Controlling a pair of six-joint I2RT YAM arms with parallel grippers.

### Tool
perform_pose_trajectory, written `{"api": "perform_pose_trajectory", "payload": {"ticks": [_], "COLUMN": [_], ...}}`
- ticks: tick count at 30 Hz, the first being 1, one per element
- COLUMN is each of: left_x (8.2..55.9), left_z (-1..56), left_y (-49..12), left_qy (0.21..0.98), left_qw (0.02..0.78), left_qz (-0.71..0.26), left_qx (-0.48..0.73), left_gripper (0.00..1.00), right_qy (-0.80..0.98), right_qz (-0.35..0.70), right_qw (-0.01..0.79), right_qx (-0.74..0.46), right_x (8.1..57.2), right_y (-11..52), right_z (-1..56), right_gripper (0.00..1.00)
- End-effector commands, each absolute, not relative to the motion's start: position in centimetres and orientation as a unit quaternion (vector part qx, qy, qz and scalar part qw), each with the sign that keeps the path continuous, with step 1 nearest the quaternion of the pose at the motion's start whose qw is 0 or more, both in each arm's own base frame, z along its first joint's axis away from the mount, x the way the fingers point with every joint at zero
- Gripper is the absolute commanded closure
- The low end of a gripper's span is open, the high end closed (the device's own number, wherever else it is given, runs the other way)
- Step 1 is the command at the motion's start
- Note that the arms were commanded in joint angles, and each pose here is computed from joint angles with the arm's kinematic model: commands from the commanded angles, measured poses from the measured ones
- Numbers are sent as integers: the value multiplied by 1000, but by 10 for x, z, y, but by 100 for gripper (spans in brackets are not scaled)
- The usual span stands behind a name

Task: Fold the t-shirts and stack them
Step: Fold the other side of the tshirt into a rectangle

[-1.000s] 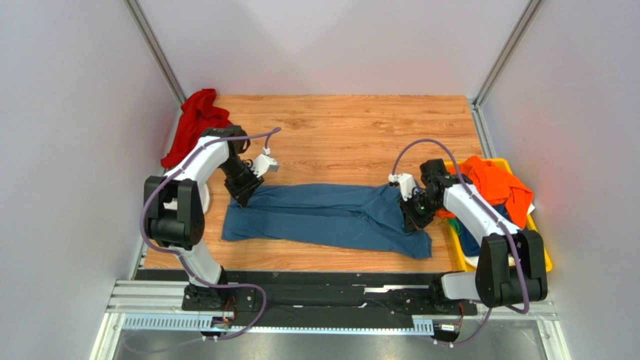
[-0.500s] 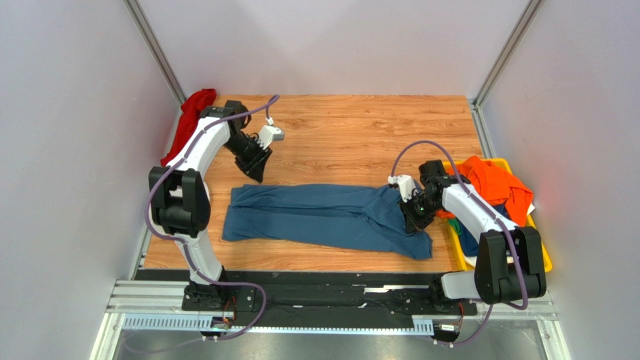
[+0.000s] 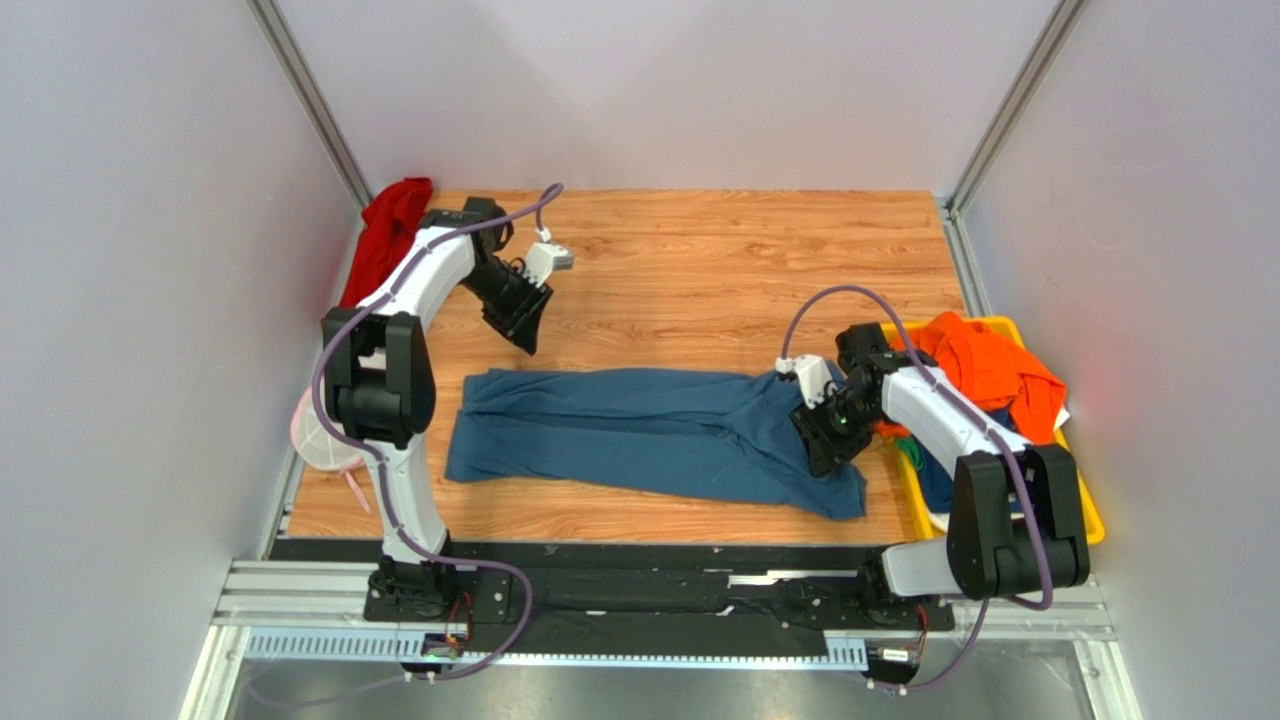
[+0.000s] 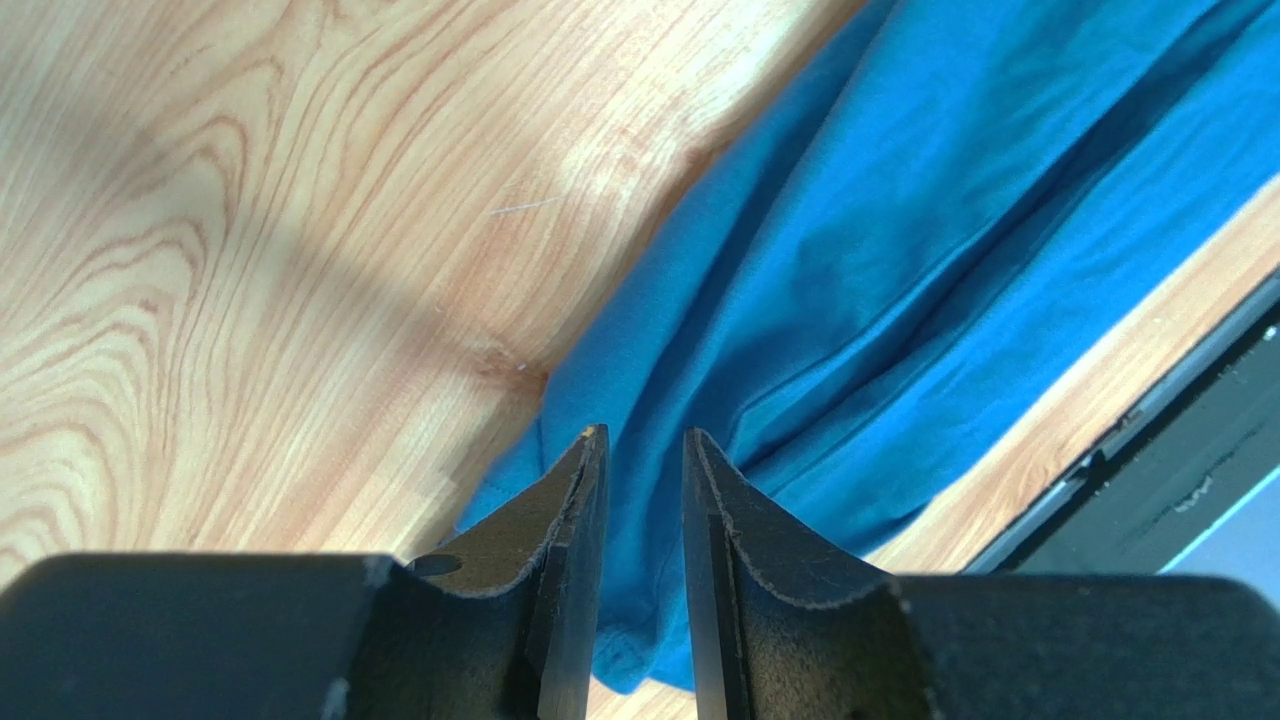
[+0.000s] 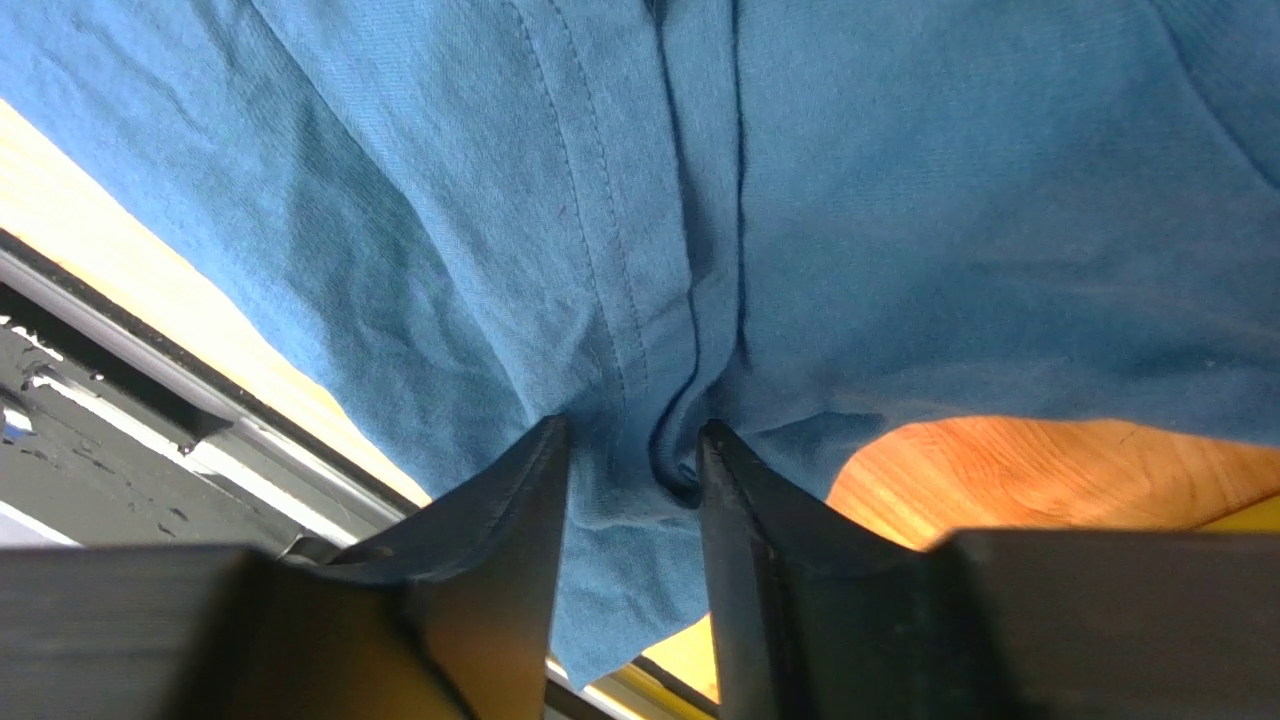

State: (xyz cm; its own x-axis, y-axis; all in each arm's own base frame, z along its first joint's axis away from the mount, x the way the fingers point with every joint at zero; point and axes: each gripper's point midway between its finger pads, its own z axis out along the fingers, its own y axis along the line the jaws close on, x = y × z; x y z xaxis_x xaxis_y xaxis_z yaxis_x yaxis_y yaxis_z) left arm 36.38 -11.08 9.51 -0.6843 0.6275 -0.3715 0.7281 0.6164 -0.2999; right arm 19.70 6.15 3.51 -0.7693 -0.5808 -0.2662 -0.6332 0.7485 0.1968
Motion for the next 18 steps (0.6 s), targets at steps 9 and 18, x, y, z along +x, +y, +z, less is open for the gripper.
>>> {"api": "perform_pose_trajectory", "payload": {"ticks": [9,18], "left_x": [357,358], "left_z": [89,82], "left_y": [-107,-104], "left_qy": [895,896], "left_qw": [115,113], "left_qz": [-198,-186], "left_qx": [382,387], "left_gripper": [67,68], "right_qy": [913,903], "right_qz": [145,145], "right_qw": [175,179], "right_qx": [-339,-363], "right_x": [248,277], "right_y": [86,111], "right_z": [103,105], "right_gripper": [51,49]}}
